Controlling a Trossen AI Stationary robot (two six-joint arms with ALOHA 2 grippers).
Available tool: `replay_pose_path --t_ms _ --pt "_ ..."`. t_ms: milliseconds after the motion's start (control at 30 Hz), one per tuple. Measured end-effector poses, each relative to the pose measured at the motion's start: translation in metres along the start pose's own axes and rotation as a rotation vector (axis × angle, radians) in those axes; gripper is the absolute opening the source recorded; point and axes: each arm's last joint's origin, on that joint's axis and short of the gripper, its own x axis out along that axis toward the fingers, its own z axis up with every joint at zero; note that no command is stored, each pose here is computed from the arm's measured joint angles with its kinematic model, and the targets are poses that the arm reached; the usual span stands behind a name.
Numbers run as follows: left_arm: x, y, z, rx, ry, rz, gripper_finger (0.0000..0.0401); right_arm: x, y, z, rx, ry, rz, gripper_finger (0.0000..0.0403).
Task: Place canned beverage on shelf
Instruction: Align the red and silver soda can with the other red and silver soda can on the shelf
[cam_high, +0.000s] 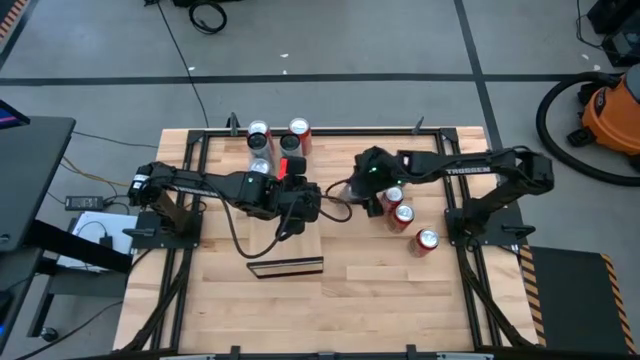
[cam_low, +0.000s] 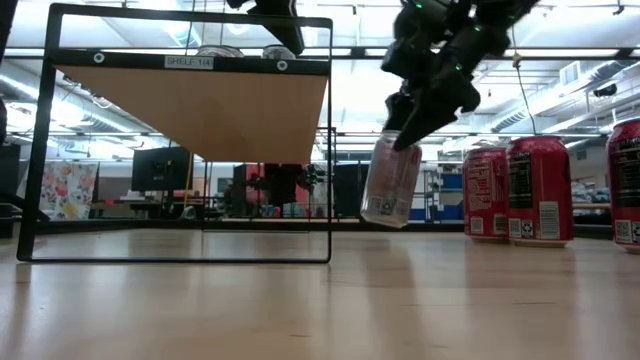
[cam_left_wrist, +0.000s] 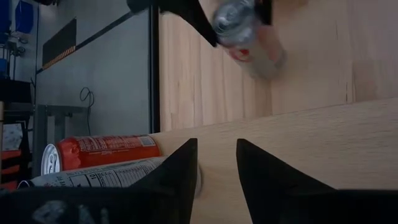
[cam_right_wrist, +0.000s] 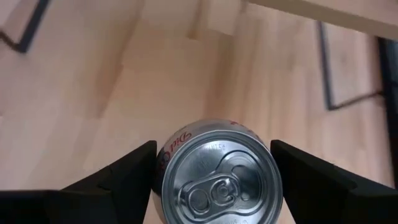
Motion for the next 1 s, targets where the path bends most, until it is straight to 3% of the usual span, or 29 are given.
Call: replay_pose_path --t_ms 167,433,767,1000 --pt "0.0 0.0 0.0 -0.008 0.0 0.0 0.0121 0.015 -0.002 0.021 -0.063 0.066 0.063 0.0303" --pt "0.0 -0.001 -0.001 -0.008 0.011 -0.003 0.0121 0.034 -0.003 0.023 -0.108 0.103 0.121 0.0311" --pt "0.0 0.0 -0.002 -0.034 0.014 -0.004 0.0121 0.023 -0.002 0.027 -0.068 0.118 0.051 0.0358" --pt "0.0 0.0 -0.002 -0.034 0.014 -0.005 0.0121 0.017 0.011 0.027 -0.105 0.197 -0.006 0.0367"
